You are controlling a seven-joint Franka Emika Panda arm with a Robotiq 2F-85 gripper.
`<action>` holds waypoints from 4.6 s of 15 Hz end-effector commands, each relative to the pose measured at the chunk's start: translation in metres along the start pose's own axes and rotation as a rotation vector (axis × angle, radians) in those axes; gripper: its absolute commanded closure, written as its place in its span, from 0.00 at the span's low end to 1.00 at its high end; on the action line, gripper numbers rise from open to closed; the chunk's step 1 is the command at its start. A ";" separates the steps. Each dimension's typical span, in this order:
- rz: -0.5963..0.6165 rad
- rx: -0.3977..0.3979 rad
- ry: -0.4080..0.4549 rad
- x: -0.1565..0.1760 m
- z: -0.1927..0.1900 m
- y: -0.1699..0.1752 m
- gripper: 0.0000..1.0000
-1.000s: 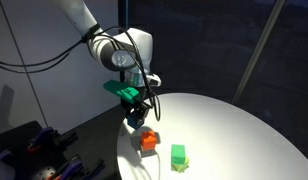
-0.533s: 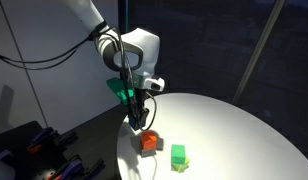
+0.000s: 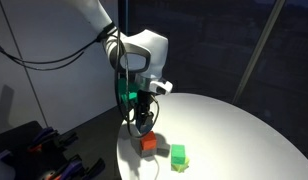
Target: Put the blue block on the orange block
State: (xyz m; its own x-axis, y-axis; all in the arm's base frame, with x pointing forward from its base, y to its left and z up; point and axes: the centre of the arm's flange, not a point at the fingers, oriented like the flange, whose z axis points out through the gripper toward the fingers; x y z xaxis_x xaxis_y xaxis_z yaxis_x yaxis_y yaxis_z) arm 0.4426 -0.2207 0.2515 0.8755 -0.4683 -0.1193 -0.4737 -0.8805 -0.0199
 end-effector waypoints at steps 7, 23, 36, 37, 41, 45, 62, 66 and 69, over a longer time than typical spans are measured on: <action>0.133 -0.010 -0.011 0.025 0.004 0.010 0.66; 0.148 -0.028 -0.024 0.030 0.014 0.011 0.17; 0.106 -0.014 -0.017 0.024 0.004 0.005 0.00; 0.095 -0.012 -0.019 0.023 0.002 0.003 0.00; 0.051 -0.005 -0.017 0.019 -0.008 -0.005 0.00; -0.006 0.000 -0.012 0.012 -0.023 -0.016 0.00; -0.105 -0.001 -0.015 0.011 -0.021 -0.041 0.00; -0.106 0.009 0.021 0.015 -0.029 -0.040 0.00; -0.108 0.017 0.056 0.018 -0.043 -0.040 0.00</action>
State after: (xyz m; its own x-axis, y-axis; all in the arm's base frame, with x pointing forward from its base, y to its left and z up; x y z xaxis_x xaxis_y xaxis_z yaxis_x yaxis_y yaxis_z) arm 0.4784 -0.1938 0.2760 0.9217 -0.3746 -0.1004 -0.3793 -0.9247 -0.0318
